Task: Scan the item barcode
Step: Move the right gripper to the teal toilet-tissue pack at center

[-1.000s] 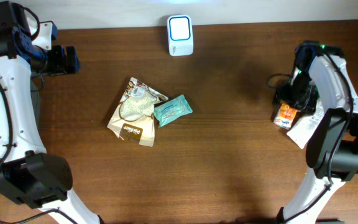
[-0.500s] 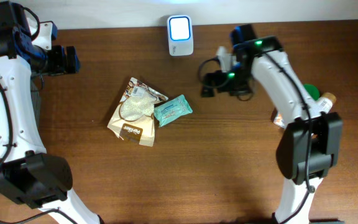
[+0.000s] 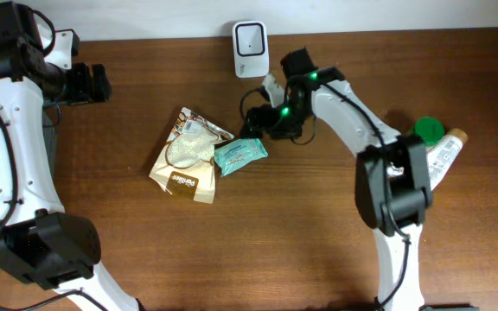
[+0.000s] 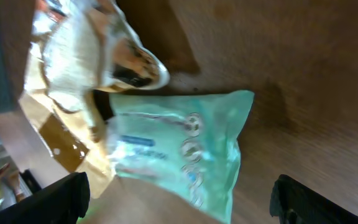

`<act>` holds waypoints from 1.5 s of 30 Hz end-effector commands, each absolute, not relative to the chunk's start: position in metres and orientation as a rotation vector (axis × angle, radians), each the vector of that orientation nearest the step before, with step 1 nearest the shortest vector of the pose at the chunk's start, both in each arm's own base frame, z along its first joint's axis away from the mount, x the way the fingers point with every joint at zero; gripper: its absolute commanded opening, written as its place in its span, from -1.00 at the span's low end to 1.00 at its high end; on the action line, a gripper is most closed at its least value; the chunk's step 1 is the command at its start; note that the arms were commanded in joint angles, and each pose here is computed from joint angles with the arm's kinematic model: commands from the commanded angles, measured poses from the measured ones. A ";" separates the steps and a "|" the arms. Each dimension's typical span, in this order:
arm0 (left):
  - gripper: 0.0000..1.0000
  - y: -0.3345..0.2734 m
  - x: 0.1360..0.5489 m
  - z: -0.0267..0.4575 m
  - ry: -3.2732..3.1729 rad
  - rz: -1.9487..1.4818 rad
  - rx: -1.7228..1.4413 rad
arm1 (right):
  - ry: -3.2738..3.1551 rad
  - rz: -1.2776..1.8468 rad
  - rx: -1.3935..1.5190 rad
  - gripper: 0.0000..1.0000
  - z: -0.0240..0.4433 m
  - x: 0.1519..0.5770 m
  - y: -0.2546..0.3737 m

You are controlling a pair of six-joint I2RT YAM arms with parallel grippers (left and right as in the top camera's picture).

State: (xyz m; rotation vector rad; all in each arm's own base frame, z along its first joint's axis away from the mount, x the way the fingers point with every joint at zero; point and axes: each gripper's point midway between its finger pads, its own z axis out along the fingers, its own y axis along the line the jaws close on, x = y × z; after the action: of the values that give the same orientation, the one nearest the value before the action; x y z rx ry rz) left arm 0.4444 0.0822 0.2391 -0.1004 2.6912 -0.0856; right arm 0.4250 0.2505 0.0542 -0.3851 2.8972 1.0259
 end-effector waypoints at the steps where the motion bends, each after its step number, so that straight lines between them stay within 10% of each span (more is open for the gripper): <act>1: 0.98 0.084 0.445 0.242 2.680 -0.089 -0.086 | 2.892 1.108 -0.406 0.82 0.043 0.424 0.258; 18: 0.98 0.084 0.445 0.242 2.680 -0.089 -0.086 | 2.963 1.120 -0.372 0.59 -0.004 0.421 0.258; 40: 0.98 0.084 0.445 0.242 2.680 -0.089 -0.086 | 3.038 1.240 -0.313 -0.86 -0.021 0.402 0.268; 45: 0.98 0.084 0.445 0.242 2.680 -0.089 -0.086 | 2.973 1.333 -0.327 -0.91 -0.001 0.406 0.274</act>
State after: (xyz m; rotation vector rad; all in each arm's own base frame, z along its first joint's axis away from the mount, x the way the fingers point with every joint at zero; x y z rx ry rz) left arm 0.4444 0.0821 0.2391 -0.0998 2.6912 -0.0860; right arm 0.4130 0.2762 0.0151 -0.3264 2.9333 1.3512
